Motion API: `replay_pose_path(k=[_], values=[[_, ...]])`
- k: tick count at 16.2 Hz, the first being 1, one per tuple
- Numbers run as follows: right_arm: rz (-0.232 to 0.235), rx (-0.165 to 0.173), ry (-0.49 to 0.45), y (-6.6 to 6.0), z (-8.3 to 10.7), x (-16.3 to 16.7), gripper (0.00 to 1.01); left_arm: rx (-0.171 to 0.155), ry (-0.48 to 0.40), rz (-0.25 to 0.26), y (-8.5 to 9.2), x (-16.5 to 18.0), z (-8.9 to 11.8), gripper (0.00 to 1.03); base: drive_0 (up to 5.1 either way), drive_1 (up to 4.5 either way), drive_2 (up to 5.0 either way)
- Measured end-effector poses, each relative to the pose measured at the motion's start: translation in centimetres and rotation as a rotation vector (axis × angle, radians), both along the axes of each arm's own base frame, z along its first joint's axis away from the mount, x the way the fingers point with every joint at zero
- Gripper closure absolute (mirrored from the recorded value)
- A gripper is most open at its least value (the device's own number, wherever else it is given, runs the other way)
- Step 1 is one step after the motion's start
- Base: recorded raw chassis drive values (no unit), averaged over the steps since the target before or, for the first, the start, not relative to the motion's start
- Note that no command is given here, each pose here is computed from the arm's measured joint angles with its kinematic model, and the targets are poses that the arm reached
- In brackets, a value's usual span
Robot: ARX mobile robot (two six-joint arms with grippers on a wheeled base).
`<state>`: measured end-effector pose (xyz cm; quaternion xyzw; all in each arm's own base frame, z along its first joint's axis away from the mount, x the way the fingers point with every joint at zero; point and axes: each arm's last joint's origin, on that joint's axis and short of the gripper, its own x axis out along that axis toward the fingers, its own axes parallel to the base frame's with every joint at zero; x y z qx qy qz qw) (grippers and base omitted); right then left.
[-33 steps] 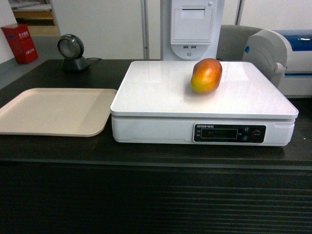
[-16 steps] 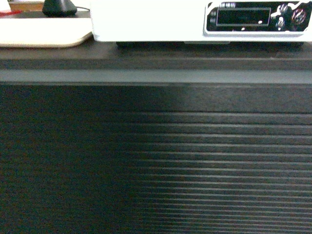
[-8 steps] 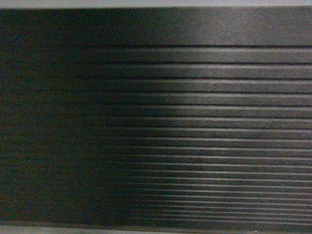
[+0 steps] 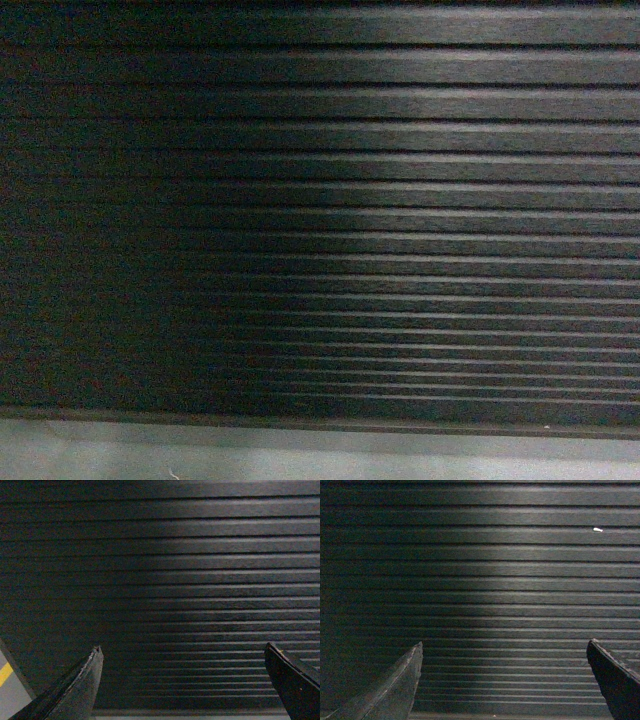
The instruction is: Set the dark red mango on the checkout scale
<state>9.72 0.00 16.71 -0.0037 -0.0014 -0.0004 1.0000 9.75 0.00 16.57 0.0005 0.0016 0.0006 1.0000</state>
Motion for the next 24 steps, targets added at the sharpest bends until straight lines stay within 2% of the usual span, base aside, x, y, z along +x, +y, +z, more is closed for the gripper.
replay_pose_path(k=[24], values=[[0.001,0.000,0.000,0.00,0.00,0.00,0.03,0.000,-0.001,0.000,0.00,0.00,0.01,0.05,0.0,0.00,0.0]])
